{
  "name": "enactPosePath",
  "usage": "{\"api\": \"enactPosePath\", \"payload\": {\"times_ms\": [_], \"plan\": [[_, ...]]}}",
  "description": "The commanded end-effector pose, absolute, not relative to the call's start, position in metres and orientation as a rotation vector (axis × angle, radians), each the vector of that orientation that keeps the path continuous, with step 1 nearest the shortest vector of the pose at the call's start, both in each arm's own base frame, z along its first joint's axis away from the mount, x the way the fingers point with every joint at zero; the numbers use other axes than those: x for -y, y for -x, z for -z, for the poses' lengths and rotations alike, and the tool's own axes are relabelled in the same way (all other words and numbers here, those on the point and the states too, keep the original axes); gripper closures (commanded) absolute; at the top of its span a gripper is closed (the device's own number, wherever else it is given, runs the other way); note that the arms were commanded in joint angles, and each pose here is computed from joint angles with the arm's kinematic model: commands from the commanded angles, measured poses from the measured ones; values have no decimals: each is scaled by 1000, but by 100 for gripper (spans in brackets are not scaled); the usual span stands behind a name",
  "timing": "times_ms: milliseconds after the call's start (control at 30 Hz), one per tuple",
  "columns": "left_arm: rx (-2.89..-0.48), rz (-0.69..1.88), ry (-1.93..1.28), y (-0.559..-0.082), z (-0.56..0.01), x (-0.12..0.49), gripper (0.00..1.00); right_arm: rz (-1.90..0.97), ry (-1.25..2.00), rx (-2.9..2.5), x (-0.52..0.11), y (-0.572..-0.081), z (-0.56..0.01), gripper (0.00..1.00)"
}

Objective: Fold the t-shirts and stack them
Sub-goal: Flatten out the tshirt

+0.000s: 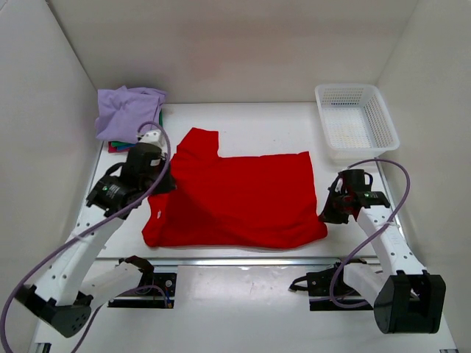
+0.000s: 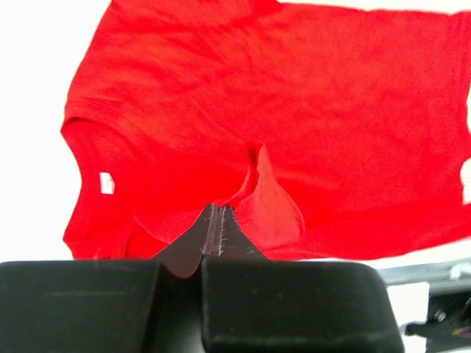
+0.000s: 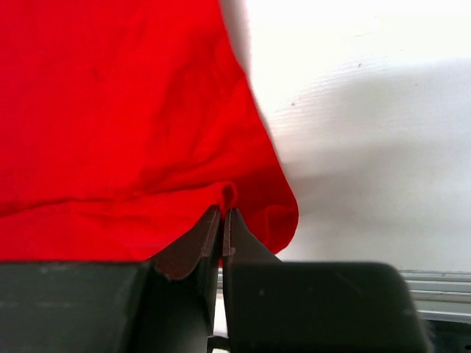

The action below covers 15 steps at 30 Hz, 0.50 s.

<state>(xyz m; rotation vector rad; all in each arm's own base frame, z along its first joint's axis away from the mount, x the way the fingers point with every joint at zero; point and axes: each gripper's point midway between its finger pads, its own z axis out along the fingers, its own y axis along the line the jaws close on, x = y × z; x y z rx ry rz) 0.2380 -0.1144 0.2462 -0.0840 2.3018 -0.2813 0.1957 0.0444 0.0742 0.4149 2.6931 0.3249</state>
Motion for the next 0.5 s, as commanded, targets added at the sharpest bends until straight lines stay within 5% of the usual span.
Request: {"api": "enactPosePath", "payload": {"times_ms": [0, 467], "plan": [[-2201, 308, 150, -236, -282, 98, 100, -364, -420, -2670, -48, -193, -82, 100], [-2185, 316, 131, -237, -295, 83, 100, -396, -390, -2603, -43, -216, -93, 100]]}}
